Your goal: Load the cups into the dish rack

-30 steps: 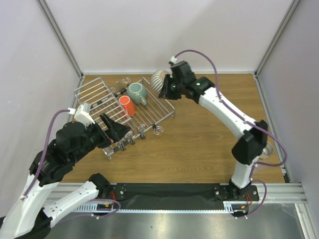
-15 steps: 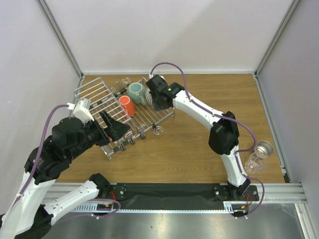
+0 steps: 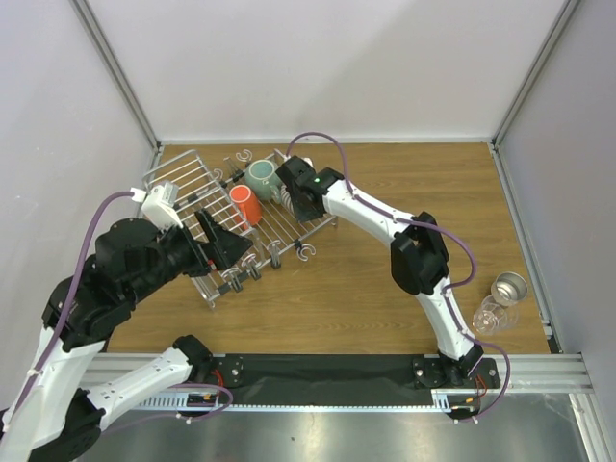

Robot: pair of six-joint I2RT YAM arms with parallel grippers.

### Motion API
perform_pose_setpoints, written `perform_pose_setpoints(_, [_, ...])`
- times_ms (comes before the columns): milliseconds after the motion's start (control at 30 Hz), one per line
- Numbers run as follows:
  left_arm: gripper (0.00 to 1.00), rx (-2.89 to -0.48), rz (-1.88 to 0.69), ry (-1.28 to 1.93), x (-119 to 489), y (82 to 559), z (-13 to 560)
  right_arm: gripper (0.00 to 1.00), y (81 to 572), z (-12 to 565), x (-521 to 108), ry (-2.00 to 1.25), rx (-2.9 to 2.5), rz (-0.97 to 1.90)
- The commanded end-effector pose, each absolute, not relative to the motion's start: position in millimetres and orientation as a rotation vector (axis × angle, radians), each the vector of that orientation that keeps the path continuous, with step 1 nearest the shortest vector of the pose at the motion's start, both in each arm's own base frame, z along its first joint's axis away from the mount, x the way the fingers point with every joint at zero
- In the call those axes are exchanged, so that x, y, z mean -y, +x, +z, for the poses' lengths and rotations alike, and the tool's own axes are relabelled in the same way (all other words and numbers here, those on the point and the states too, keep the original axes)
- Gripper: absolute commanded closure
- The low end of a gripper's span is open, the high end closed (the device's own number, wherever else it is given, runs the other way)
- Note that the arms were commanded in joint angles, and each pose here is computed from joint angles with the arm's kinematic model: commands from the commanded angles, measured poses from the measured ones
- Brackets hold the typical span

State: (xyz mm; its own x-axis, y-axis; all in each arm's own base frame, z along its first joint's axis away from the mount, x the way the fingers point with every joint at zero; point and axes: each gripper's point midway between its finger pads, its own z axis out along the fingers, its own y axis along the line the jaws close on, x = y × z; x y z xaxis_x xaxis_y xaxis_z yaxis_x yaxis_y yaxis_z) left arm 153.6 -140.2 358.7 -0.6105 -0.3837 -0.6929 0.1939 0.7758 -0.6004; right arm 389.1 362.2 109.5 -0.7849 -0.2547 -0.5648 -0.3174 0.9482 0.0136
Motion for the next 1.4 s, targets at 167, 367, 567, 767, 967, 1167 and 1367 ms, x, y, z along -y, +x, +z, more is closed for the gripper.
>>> perform_pose_setpoints(167, [0.0,-2.048,-0.78,-0.093,130,148,368,1.0,422,135,-391,-0.375,-2.355,0.195])
perform_pose_setpoints(367, [0.0,-2.056,-0.777,-0.085,132,150,365,1.0,430,131,-406,-0.403,-2.324,0.2])
perform_pose_setpoints(567, [0.0,-2.063,-0.766,-0.086,132,151,361,1.0,442,121,-413,-0.409,-2.293,0.169])
perform_pose_setpoints(767, [0.0,-2.078,-0.77,-0.086,135,152,356,1.0,452,121,-419,-0.421,-2.249,0.17])
perform_pose_setpoints(967, [0.0,-2.087,-0.774,-0.076,140,156,354,1.0,459,120,-428,-0.44,-2.237,0.188])
perform_pose_setpoints(1167, [0.0,-2.099,-0.781,-0.057,147,160,354,0.6,459,127,-431,-0.438,-2.235,0.221])
perform_pose_setpoints(1367, [0.0,-2.095,-0.803,-0.041,152,161,358,0.31,452,150,-425,-0.413,-2.232,0.239])
